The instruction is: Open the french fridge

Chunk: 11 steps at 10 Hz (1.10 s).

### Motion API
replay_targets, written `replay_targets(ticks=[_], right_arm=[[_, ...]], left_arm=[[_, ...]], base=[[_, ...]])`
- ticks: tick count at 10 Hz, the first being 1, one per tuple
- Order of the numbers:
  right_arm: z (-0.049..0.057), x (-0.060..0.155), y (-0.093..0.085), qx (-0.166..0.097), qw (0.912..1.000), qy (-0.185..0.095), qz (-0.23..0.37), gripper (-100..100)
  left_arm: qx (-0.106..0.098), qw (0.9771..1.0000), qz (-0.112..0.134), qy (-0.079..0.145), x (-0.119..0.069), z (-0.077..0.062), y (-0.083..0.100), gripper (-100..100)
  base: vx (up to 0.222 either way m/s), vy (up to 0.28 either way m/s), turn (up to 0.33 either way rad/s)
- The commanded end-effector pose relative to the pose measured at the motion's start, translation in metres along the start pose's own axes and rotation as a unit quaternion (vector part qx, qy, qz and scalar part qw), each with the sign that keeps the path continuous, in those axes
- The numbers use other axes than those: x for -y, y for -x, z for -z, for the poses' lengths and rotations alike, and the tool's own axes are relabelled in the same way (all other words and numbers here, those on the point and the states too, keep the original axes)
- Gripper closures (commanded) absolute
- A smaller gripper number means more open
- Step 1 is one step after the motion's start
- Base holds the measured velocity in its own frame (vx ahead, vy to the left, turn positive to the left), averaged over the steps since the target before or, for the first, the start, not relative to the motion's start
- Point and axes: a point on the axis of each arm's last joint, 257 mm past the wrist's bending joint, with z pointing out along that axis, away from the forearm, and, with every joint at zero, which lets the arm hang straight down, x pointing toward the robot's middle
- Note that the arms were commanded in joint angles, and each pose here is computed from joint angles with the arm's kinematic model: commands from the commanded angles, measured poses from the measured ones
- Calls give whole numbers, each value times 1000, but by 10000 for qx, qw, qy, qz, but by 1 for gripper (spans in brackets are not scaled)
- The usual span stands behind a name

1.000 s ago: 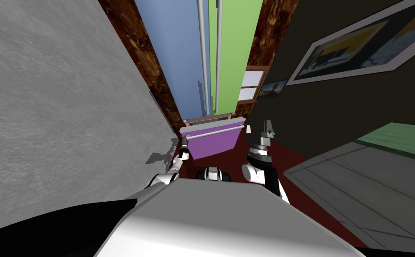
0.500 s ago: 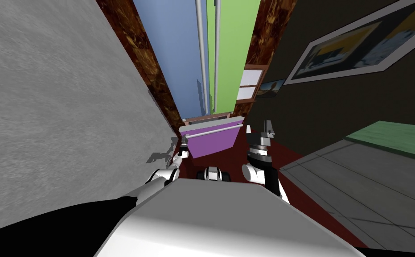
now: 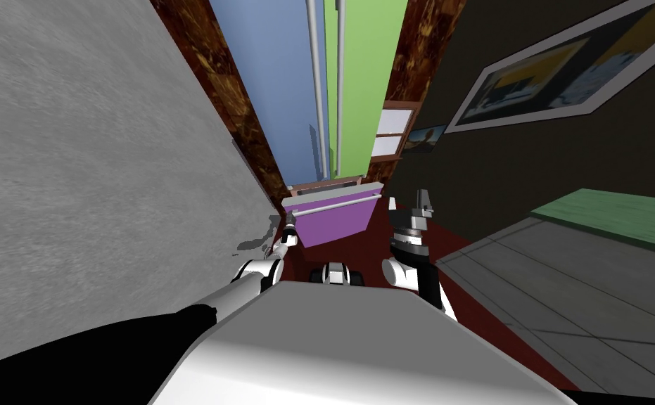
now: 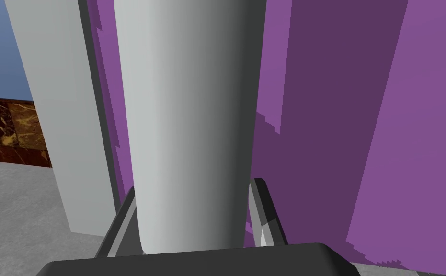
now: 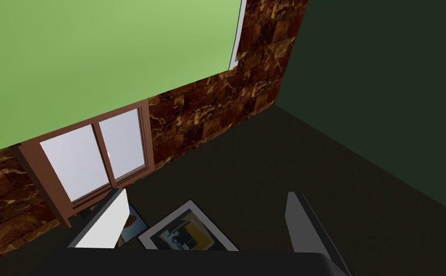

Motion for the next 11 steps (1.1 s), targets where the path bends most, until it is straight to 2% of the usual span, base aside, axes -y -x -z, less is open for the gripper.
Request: replay_targets(ticks=[1,3,6,7,11], right_arm=[[0,0,0,0,10000,0,0,0],[0,0,0,0,10000,0,0,0],[0,0,0,0,10000,1,-1,0],[0,0,0,0,10000,1,-2,0],[0,0,0,0,10000,0,0,0]], left_arm=[[13,10000,-14,65,-6,2,3,100],[-9,10000,-3,33,-3,0,0,100],[-40,10000,1,48,-4,1,-3,100],[-51,10000,-2,2,8,-14,-4,-100],[-64,10000,-9,1,27,-38,-4,-100]], base=[[6,0,1],[-45,-13,11],[-176,-53,23],[-138,-57,12],[-27,-10,2]])
